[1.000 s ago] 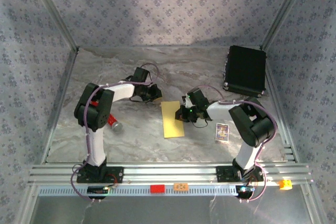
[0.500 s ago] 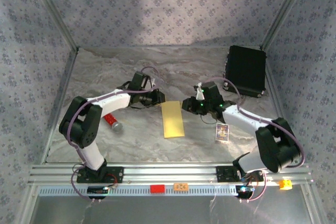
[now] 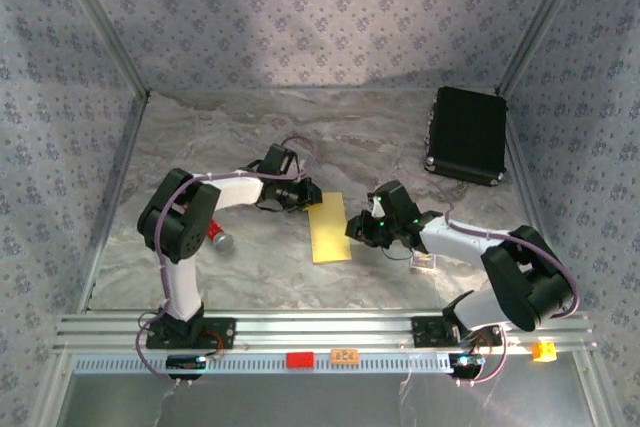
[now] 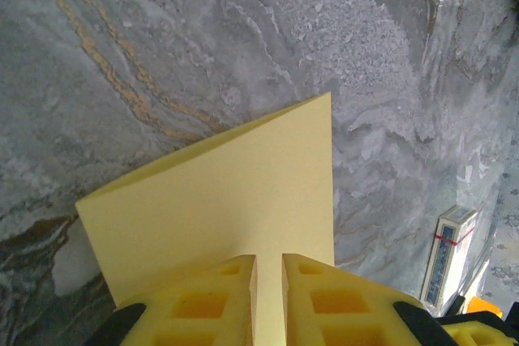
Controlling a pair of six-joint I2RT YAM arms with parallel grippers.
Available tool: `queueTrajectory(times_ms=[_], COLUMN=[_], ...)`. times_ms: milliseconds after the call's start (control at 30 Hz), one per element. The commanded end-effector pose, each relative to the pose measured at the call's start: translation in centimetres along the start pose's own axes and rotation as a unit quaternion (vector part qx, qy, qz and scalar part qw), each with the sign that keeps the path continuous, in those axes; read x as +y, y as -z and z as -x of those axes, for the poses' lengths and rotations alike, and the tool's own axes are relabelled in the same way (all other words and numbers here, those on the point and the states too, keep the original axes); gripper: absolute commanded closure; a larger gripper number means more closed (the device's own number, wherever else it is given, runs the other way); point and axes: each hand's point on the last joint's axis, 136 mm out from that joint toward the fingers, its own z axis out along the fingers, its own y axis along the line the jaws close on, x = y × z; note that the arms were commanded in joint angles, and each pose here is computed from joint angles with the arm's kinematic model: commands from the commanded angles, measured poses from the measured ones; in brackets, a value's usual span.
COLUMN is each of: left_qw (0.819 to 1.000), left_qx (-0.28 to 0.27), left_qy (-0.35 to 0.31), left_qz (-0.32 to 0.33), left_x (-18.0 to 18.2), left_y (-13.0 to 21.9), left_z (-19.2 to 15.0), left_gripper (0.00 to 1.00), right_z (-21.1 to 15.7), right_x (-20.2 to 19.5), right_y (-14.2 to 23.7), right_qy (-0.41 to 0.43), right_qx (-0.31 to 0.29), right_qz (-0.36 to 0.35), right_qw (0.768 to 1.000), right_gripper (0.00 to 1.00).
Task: Fold a paper plane with a square sheet of paper (pick it up from the middle)
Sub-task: Fold the triangle a second time at the center of the table.
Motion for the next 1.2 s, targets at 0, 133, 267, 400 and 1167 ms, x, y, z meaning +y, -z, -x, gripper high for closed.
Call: queueTrajectory(times_ms=[0, 133, 267, 400, 1167], left_qw=[1.0, 1.0, 1.0, 0.999, 1.0], left_qx=[-0.003, 0.007, 0.01, 0.012, 0.014], left_qy=[-0.008, -0.002, 0.015, 0.026, 0.02], left_qz=[-0.016, 0.009, 0.023, 0.026, 0.011], left_x=[-0.6, 1.3, 3.4, 4.6, 3.7], left_y=[-0.4, -0.9, -1.1, -1.2, -1.4], left_z=[1.1, 0.3, -0.8, -1.6, -1.3], left_gripper=[0.86, 0.87, 0.87, 0.87, 0.87], right_z=[-0.6, -1.8, -2.3, -2.6, -0.8], right_x=[-0.5, -0.8, -1.3, -1.6, 1.4], right_y=[-0.3, -0.9, -1.0, -0.8, -2.6], right_qy=[-0.017, -0.029, -0.041, -0.046, -0.032], right_qx=[0.004, 0.021, 0.024, 0.027, 0.028], right_qz=[-0.005, -0.003, -0.007, -0.014, 0.083], right_qw=[1.0, 0.999, 0.999, 0.998, 0.996], right_gripper=[0.77, 0.75, 0.71, 0.64, 0.63])
